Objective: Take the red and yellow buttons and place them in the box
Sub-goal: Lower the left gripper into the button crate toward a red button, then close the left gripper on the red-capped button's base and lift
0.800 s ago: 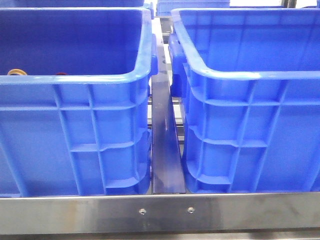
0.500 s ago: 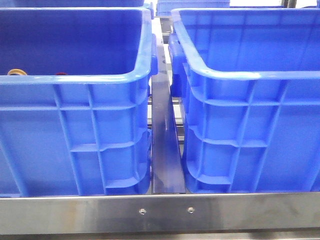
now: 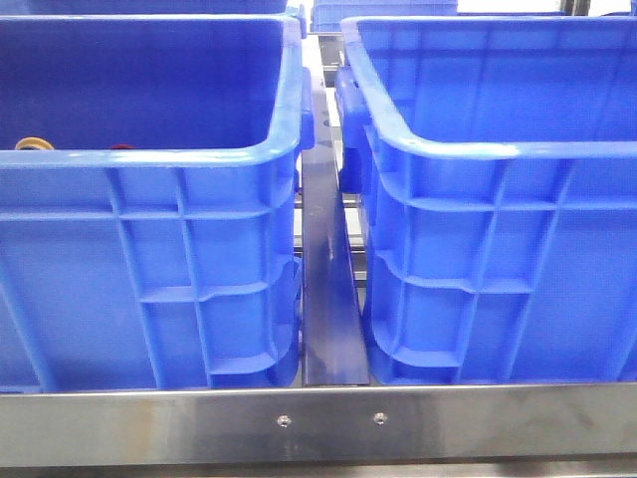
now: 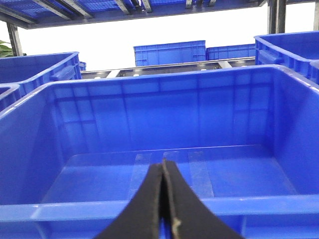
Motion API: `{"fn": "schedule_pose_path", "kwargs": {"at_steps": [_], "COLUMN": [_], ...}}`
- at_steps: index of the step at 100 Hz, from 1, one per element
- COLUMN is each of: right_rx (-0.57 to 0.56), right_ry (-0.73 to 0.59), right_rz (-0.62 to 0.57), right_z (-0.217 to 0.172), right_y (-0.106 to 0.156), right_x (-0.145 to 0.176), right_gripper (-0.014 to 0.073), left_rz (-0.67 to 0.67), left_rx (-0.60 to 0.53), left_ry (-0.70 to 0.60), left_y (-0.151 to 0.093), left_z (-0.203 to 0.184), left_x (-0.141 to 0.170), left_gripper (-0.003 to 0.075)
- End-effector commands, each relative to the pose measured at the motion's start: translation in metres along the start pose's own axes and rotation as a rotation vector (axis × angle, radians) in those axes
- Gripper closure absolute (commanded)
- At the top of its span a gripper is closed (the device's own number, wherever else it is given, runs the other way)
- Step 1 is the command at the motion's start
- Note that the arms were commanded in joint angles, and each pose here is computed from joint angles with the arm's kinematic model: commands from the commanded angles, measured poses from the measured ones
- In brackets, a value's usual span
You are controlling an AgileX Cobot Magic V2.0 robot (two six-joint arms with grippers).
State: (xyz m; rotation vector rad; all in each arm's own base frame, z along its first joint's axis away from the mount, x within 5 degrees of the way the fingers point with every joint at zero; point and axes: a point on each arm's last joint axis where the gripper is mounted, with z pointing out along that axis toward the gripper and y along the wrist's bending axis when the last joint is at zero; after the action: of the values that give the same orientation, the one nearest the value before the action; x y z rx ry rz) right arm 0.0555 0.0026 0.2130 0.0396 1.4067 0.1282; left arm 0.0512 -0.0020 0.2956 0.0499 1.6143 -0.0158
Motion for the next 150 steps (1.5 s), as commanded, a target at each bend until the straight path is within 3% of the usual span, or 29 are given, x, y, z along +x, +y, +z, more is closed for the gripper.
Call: {"fn": "schedule_pose_path", "kwargs": {"at_steps": [1,22,41,82,94,106,116,150], "right_rx": [-0.009,-0.009,-0.009,-0.009,-0.009,-0.009,-0.009,-0.009], "right_ry": [-0.127,-0.127,-0.127,-0.127,-0.127,-0.127,-0.127,-0.127], "right_rz": [-0.014,-0.014,-0.014,-0.014,-0.014,-0.014,-0.014,-0.014], "right_z": [-0.003,-0.003,-0.003,-0.003,-0.003,-0.003,-0.003,-0.003], "right_y": [0.001,0.001,0.001,0.001,0.001,0.001,0.001,0.001], "right_x": [-0.016,-0.016,-0.016,-0.016,-0.016,-0.016,-0.016,-0.016], "right_gripper": [0.0663,0.0663,0.0663,0.0663,0.0663,0.0663,0.0663,0.0663], "left_rz": [-0.021,-0.02,-0.02,-0.09,-0.092,-0.097,-0.12,-0.222], "left_rx": [0.001,0.004,0.005,0.038,0.038,0.04,0.049,0.166], "left_ry": [-0.02,0.21,0.349,0.503,0.528,0.541,0.547,0.616], "left_y": [0.001,0.001,0.002,-0.003,-0.003,-0.004,-0.005,-0.018], "left_z": [0.005,0.034,0.068,0.11,0.116,0.119,0.121,0.156], "left_x": [-0.038,-0.075,-0.089,-0.074,-0.071,-0.069,-0.067,-0.064], "left_gripper": [0.0739,0.0739,0.0739,0.0732,0.0621,0.0396,0.0274,0.0256]}}
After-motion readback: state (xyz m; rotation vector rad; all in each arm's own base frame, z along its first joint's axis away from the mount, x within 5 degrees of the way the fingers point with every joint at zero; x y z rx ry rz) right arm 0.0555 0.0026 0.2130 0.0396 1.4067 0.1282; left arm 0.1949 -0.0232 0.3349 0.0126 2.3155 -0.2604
